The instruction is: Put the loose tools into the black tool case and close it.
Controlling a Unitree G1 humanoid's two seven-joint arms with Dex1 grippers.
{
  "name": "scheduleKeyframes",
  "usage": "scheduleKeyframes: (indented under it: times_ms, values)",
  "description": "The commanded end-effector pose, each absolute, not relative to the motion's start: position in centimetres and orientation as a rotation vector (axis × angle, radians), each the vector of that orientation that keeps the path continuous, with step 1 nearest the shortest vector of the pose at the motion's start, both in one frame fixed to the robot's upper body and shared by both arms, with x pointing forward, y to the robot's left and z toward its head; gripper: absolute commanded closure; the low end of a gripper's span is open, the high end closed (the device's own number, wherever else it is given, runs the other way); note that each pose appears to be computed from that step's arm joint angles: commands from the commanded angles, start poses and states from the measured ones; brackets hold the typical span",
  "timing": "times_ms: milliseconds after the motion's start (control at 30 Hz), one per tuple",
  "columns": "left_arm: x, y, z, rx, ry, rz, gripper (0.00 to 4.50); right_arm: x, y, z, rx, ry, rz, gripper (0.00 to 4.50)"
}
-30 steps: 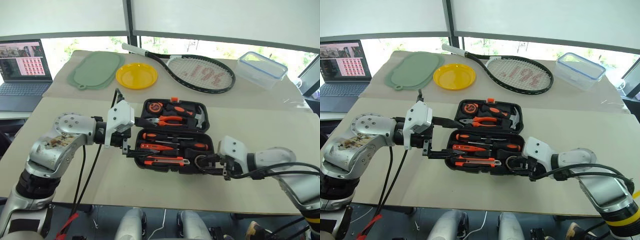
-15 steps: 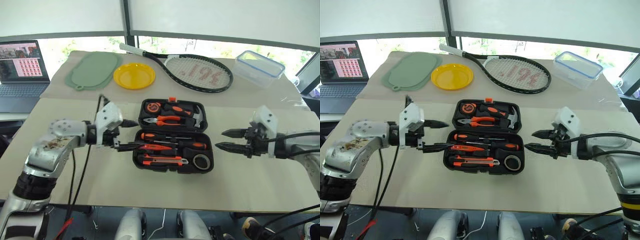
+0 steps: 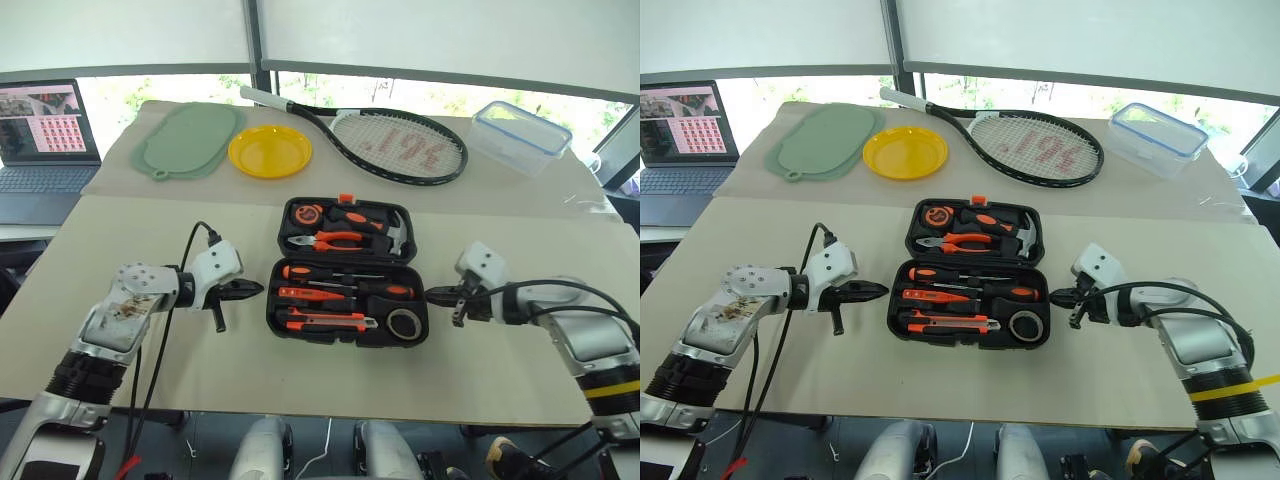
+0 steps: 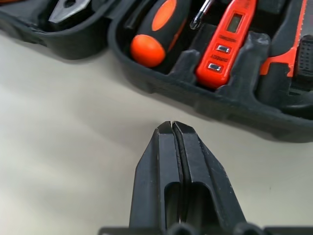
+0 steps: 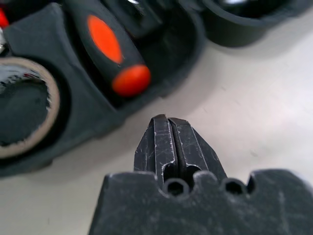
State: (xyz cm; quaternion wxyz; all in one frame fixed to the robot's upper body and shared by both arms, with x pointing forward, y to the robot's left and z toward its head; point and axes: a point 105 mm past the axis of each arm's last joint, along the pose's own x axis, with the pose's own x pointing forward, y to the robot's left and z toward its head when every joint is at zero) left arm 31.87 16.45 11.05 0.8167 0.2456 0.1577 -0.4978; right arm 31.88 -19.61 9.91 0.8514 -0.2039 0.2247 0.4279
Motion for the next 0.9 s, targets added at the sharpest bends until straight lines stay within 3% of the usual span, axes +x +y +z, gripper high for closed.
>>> scheduleKeyframes:
  times_ms: [33,233,567,833,900]
  values:
    - [31.3,14.5,12.4,0.499,0.266,-1.105,4.45,32.4,-18.4,11.6,-0.469,0.392,0.934,4.50]
    - [27.0,12.8,11.9,0.433,0.298,-1.281,4.45,30.0,-16.9,12.4,-0.477,0.363,1.078,4.50]
    - [23.8,14.4,9.5,0.478,0.436,-1.324,4.45,25.6,-16.4,11.8,-0.478,0.401,1.178,4.50]
    - [24.1,16.1,8.5,0.471,0.508,-1.219,4.45,25.8,-18.9,11.2,-0.495,0.451,1.037,4.50]
    - [25.0,17.2,8.6,0.460,0.520,-1.136,3.93,25.9,-19.9,11.5,-0.484,0.473,1.000,4.50]
